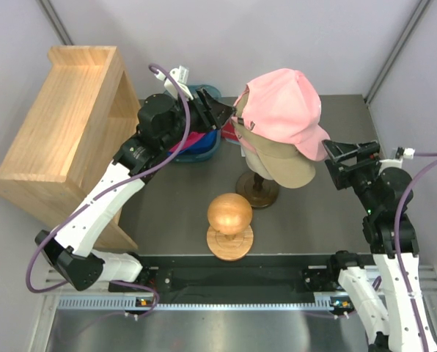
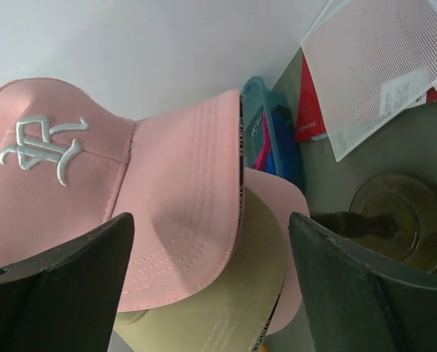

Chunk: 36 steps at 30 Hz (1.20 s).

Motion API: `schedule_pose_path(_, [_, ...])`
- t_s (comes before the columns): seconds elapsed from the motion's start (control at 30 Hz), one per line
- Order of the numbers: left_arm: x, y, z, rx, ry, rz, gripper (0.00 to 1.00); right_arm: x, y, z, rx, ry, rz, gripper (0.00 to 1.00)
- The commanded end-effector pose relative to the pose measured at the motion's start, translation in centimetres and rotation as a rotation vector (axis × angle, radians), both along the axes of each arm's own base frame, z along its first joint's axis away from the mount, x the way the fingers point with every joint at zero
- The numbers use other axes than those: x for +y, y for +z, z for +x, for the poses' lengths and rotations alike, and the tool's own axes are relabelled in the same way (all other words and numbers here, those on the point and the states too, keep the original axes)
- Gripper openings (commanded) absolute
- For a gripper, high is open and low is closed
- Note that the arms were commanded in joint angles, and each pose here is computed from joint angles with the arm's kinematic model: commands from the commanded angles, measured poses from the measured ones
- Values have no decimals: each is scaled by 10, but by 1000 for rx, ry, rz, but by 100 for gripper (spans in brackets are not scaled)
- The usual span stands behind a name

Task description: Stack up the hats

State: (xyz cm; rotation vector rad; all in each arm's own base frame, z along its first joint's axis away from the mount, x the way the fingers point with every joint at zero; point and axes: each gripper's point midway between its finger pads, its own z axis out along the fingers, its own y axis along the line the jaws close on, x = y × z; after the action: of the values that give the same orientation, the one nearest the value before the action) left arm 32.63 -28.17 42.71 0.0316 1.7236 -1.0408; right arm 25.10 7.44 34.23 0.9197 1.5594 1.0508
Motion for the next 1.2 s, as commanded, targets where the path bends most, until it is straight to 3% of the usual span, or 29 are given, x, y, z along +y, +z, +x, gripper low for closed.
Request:
schedule_pose_path(0.0, [6, -15, -7, 15, -2, 66, 59, -8, 18, 4, -116, -40, 34, 85])
schedule_pose_path(0.37, [6, -19, -8, 19, -8, 75, 59, 4, 31, 27, -283, 39, -36, 77])
schedule_pose_path(0.47, [6, -20, -7, 20, -3, 79, 59, 9, 44, 29, -363, 73, -22, 72])
schedule_pose_path(0.5, [6, -21, -7, 21, -3, 80, 59, 11, 48, 28, -386, 83, -23, 66])
schedule_pose_path(0.57, [7, -21, -6, 21, 4, 80, 59, 14, 46, 30, -370, 104, -34, 58])
schedule_pose_path(0.67, [8, -24, -6, 27, 10, 87, 59, 20, 41, 31, -333, 144, -61, 33])
schedule_pose_path(0.77, [9, -30, -6, 37, 11, 98, 61, 22, 35, 29, -274, 161, -75, 16])
schedule_pose_path(0.87, [10, -36, -6, 45, 14, 112, 61, 25, 24, 24, -197, 187, -96, 4])
schedule_pose_path(0.93, [10, -44, -6, 61, 14, 126, 61, 24, 16, 23, -145, 192, -107, 0])
schedule_pose_path(1.17, [8, -68, -1, 94, 18, 156, 61, 12, -34, 21, 42, 127, -123, 0])
